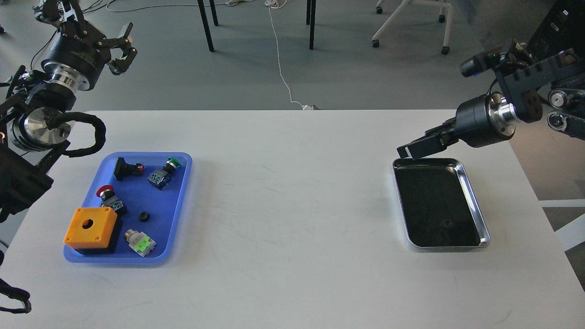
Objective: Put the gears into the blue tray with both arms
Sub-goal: 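Lower the right gripper into the metal tray and grasp another black part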
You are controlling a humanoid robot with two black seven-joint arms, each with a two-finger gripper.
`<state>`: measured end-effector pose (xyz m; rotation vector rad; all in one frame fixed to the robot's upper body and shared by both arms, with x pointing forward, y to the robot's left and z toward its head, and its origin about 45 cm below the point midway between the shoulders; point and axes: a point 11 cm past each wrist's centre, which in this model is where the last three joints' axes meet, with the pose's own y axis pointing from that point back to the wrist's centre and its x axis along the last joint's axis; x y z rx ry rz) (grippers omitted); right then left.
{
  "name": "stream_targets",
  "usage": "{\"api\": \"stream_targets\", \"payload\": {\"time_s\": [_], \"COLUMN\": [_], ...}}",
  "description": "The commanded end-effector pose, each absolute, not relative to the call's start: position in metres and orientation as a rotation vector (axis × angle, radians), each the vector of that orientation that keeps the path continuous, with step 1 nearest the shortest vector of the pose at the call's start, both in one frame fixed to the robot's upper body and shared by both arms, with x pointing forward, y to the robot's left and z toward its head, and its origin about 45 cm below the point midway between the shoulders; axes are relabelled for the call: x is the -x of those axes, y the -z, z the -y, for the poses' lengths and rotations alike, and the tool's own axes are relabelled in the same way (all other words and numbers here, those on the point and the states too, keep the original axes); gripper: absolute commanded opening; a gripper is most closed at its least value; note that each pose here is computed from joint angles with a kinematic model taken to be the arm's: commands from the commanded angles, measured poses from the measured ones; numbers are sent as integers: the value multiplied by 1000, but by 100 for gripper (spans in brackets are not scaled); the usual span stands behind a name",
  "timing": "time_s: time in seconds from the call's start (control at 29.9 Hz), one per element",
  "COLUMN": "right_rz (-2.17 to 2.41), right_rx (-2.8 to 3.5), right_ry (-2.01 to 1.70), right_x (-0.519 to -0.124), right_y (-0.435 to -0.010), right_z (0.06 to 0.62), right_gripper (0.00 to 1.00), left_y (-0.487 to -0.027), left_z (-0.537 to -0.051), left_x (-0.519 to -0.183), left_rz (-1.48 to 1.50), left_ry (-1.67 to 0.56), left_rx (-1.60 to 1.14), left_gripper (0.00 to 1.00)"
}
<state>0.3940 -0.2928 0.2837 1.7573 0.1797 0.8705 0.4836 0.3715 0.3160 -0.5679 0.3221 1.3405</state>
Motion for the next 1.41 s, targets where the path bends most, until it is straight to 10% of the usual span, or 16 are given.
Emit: {"api": "stream_targets", "payload": {"time_s": [0.0,0.4,1.37], "right_rz": [-310,-439,-472], "right_rx": [-1694,-1637,-1547], "right_ry": [-839,-675,-651], "right_x": [-378,-355,-355], "right_y": [-262,-187,-157], "right_z": [303,330,347], "right_gripper": [96,74,44], "left_y": [-316,-319,-315], "left_z": [-371,-378,-382], "left_x": [-484,-484,-482], "left_rz": [-323,-318,-310], "left_ry": [-1335,-1349,-1357], "left_rx": [573,589,567], "left_gripper": [98,98,98]}}
